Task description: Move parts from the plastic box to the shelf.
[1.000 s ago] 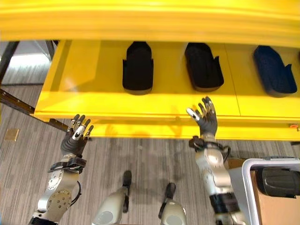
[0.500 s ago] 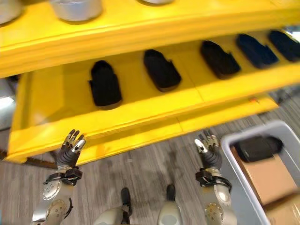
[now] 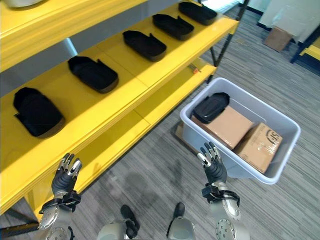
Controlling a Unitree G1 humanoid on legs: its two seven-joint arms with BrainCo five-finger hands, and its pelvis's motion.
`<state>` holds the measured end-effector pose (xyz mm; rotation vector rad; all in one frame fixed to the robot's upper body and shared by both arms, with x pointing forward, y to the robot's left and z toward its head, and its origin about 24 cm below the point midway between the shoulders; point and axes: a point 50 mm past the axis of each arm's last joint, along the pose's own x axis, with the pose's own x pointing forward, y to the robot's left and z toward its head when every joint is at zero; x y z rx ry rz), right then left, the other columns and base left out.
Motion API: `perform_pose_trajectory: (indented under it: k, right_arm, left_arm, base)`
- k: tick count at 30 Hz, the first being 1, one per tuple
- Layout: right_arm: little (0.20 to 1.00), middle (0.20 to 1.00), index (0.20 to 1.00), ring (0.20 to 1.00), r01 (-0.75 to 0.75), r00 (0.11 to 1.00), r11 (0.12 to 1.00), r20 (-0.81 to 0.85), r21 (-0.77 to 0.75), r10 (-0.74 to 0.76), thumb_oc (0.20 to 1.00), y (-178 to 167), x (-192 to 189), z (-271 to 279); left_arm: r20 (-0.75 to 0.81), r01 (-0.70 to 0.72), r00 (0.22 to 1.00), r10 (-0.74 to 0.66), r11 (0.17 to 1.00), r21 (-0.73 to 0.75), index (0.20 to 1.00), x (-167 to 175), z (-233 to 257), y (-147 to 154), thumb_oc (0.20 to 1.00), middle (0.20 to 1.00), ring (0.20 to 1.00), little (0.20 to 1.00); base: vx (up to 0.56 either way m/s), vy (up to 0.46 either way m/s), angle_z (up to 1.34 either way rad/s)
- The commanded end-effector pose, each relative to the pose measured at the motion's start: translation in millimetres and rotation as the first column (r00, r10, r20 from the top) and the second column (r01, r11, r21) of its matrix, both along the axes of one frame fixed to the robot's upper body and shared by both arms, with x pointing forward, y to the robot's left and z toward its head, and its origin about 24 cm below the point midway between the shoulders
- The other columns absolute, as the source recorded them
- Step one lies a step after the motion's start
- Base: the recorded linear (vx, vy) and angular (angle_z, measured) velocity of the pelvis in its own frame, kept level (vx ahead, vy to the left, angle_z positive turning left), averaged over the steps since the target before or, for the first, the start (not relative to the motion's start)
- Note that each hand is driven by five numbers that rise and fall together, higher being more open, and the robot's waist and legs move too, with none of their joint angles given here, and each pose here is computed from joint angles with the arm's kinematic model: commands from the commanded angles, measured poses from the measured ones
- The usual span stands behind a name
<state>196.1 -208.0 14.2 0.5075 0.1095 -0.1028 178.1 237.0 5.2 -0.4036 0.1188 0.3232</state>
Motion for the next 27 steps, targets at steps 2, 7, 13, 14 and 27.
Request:
perform_pose_trajectory:
  k: [2, 7, 13, 14, 27]
  right_arm:
    - [1.0, 1.0, 1.0, 1.0, 0.031, 0.994, 0.999, 0.109, -0.036, -0.027, 1.0, -16, -2, 22]
    - [1.0, 1.0, 1.0, 1.0, 0.059, 0.994, 0.995, 0.094, -0.078, -0.052, 1.0, -29, -12, 20]
    - [1.0, 1.0, 1.0, 1.0, 0.04, 0.996, 0.991, 0.08, -0.124, -0.03, 1.0, -31, -15, 20]
    - [1.0, 1.0, 1.0, 1.0, 0.024, 0.996, 0.991, 0.091, -0.135, -0.012, 1.0, -29, -10, 22]
    - [1.0, 1.0, 1.0, 1.0, -0.115, 0.985, 0.981, 0.106, -0.157, 0.132, 1.0, -8, 5, 25]
  left_arm:
    - [0.135, 0.071, 0.988, -0.081, 0.995, 0.075, 1.0, 10, 29, 1, 1.0, 1.0, 1.0, 1.0]
    - [0.138, 0.103, 0.984, -0.111, 0.993, 0.065, 1.0, 10, 27, -7, 1.0, 1.0, 1.0, 1.0]
    - [0.134, 0.107, 0.985, -0.111, 0.993, 0.041, 1.0, 11, 25, -15, 1.0, 1.0, 1.0, 1.0]
    - [0.144, 0.106, 0.983, -0.111, 0.993, 0.042, 1.0, 12, 27, -15, 1.0, 1.0, 1.0, 1.0]
    - [0.162, 0.081, 0.983, -0.082, 0.997, 0.011, 1.0, 9, 24, -19, 1.0, 1.0, 1.0, 1.0]
  base:
    - [0.13, -0.176, -0.26]
    - [0.14, -0.26, -0.24]
    - [0.05, -0.096, -0.61]
    - [0.1, 0.13, -0.5]
    - [0.19, 0.171, -0.99]
